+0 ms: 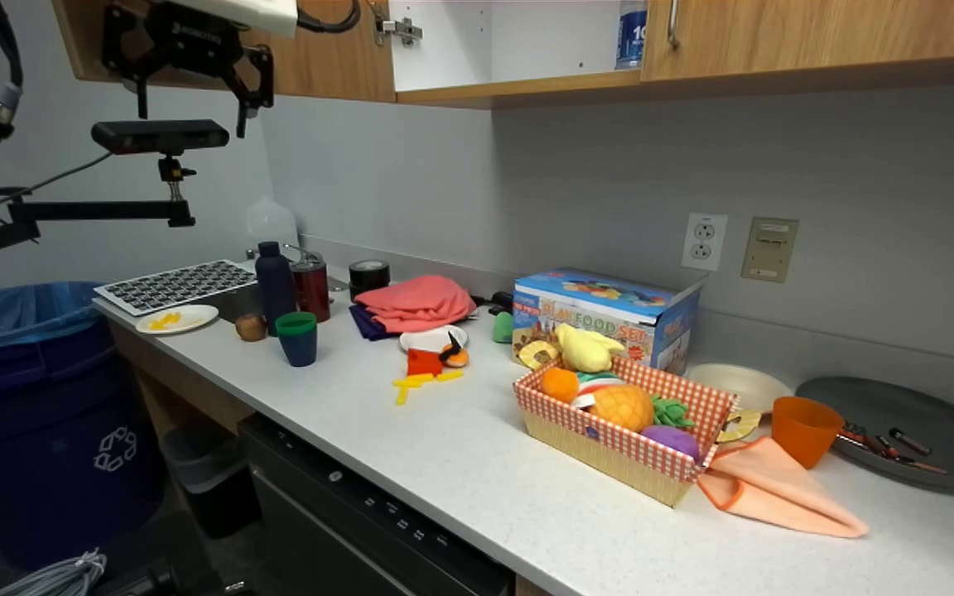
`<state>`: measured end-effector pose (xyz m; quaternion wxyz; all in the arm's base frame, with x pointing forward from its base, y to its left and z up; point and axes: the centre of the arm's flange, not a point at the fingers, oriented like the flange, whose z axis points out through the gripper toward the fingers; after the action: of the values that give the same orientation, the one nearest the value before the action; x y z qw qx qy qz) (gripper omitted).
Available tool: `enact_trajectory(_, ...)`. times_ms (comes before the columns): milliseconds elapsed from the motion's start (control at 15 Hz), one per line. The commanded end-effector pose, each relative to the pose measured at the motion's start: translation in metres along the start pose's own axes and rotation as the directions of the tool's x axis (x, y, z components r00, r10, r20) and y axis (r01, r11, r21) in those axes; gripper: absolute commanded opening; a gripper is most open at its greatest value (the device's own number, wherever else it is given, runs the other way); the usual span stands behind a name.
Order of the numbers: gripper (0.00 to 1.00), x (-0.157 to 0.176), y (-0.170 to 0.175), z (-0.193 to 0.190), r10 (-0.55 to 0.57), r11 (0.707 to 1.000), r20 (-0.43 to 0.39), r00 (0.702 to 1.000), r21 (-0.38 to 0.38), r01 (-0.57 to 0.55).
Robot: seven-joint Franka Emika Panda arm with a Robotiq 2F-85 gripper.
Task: Open the left upper cabinet door
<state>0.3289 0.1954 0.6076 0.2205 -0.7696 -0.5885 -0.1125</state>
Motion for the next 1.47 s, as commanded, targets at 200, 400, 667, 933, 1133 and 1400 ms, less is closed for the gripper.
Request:
enact_trajectory(200,1.0,0.017,-0.013,0.007,-0.151,0.988,-0.136,0.979,0.007,0.153)
enact_trajectory(400,1.0,0.023,-0.02,0.012,-0.179,0.981,-0.19,0.965,0.038,0.19)
enact_trajectory(667,1.0,0.024,-0.028,0.015,-0.215,0.971,-0.203,0.955,0.056,0.231)
enact_trajectory(933,1.0,0.015,-0.034,0.002,-0.239,0.968,-0.134,0.962,0.038,0.246)
enact_trajectory(1133,1.0,0.008,-0.048,-0.012,-0.271,0.963,-0.051,0.961,0.005,0.271)
enact_trajectory(1400,1.0,0.005,-0.077,-0.04,-0.283,0.957,-0.027,0.959,-0.08,0.28)
